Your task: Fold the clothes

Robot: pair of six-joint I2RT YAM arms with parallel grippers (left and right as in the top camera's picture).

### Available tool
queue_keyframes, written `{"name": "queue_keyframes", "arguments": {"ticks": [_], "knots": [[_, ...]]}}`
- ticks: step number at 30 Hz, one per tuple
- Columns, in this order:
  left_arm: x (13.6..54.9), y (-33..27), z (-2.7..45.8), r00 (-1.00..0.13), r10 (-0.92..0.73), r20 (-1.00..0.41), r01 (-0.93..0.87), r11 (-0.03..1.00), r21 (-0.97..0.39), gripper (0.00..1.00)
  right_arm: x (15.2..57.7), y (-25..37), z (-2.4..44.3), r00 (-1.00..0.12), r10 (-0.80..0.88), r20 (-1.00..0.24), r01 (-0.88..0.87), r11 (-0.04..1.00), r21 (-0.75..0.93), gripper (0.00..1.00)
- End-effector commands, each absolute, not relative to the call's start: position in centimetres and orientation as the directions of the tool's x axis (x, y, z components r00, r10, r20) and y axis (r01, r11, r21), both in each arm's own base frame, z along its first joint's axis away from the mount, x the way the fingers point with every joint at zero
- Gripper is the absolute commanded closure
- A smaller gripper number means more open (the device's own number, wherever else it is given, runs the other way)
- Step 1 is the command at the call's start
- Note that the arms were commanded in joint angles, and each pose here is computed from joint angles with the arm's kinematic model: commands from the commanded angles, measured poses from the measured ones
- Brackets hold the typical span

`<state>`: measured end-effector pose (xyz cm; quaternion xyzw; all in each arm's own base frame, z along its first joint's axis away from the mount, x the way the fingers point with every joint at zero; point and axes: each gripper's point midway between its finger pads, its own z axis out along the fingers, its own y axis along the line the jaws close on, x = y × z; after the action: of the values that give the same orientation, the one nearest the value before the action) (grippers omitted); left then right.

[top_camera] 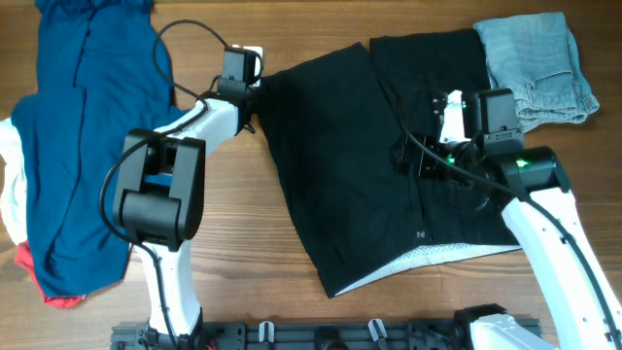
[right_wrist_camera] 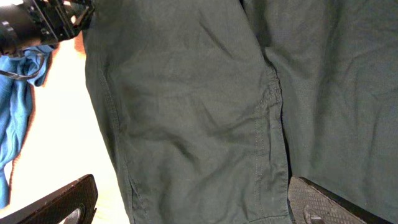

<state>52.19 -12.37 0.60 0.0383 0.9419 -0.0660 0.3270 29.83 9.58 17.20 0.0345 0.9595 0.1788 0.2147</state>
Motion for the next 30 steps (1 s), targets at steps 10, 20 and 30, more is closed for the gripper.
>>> {"name": "queue_keyframes", "arguments": {"ticks": [10, 20, 30], "knots": [[48.2, -8.1, 9.9, -0.806, -0.041, -0.591, 0.004, 0.997, -0.074, 0.96, 30.3, 9.3, 17.4, -0.898, 0.132, -0.419, -0.019, 0.941, 0.337, 0.02], [39.4, 4.0, 12.5, -0.875, -0.263, -0.407, -0.328, 0.94, 0.097, 0.95, 30.2, 9.3, 15.2, -0.932, 0.119, -0.343, 0.003, 0.947, 0.321, 0.02], [36.0, 7.9, 11.6, -0.858, -0.413, -0.304, -0.463, 0.879, 0.115, 0.4, 30.6, 5.7, 10.3, -0.949, 0.213, -0.231, 0.188, 0.974, 0.124, 0.01]]}}
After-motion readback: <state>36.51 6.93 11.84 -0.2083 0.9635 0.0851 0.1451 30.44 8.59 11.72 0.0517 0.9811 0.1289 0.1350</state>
